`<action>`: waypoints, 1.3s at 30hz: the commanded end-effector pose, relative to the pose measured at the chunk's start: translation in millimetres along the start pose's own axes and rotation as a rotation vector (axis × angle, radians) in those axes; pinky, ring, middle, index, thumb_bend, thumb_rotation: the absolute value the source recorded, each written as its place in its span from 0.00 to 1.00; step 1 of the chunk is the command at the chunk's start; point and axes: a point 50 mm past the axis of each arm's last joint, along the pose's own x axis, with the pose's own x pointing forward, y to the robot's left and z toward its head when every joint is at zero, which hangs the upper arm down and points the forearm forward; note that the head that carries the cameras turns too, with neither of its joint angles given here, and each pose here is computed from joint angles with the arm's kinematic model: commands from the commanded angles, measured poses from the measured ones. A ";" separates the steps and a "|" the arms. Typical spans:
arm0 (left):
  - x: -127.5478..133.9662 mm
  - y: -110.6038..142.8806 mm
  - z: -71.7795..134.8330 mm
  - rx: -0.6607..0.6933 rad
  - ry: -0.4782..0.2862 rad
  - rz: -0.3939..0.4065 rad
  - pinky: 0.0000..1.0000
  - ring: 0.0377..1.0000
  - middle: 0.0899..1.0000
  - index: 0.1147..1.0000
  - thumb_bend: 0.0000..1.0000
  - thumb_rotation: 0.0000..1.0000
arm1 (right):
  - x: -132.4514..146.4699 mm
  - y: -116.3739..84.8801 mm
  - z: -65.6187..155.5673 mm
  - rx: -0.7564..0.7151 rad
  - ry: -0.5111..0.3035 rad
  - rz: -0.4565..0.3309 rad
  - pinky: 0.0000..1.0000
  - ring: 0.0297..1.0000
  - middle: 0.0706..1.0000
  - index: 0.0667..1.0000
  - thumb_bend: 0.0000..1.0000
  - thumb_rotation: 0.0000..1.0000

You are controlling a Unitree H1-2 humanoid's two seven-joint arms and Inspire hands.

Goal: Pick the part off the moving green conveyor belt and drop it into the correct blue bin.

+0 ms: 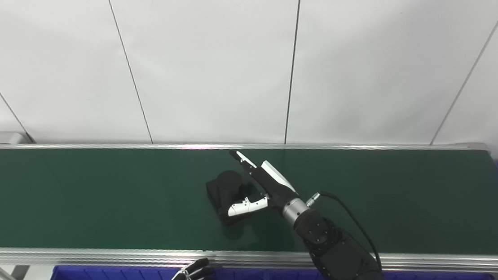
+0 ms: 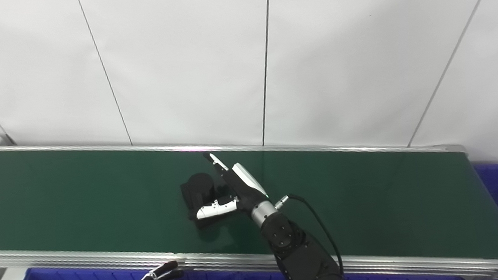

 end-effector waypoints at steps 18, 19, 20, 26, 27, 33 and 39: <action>-7.0 -7.0 10.4 -0.021 -0.080 0.041 0.67 0.66 0.69 0.72 0.58 0.00 | 25.9 25.5 34.2 0.167 -0.090 -0.224 0.42 0.46 0.41 0.38 0.51 0.00; -7.8 -7.1 10.2 -0.022 -0.081 0.040 0.67 0.66 0.69 0.73 0.57 0.00 | 24.9 27.4 34.1 0.215 -0.096 -0.257 0.42 0.47 0.33 0.31 0.49 0.00; -8.4 -7.2 10.2 -0.022 -0.081 0.039 0.67 0.66 0.69 0.73 0.57 0.00 | 24.2 28.7 34.1 0.248 -0.099 -0.279 0.42 0.47 0.26 0.26 0.48 0.00; -9.5 -7.8 8.8 -0.023 -0.079 0.038 0.66 0.66 0.68 0.71 0.57 0.00 | 19.7 30.6 35.5 0.305 -0.106 -0.399 0.08 0.23 0.03 0.03 0.53 0.00; -9.5 -7.9 8.4 -0.025 -0.080 0.037 0.66 0.66 0.68 0.71 0.57 0.00 | 18.2 30.0 35.6 0.299 -0.112 -0.414 0.04 0.11 0.01 0.01 0.54 0.00; -9.5 -8.0 5.6 -0.020 -0.077 0.034 0.64 0.65 0.67 0.71 0.57 0.00 | 6.6 27.6 36.7 0.180 -0.177 -0.473 0.02 0.02 0.00 0.01 0.51 0.00; -8.8 -6.6 6.4 -0.026 -0.077 0.033 0.64 0.65 0.68 0.71 0.58 0.00 | -16.4 22.0 47.6 0.119 -0.314 -0.528 0.04 0.05 0.04 0.03 0.53 0.00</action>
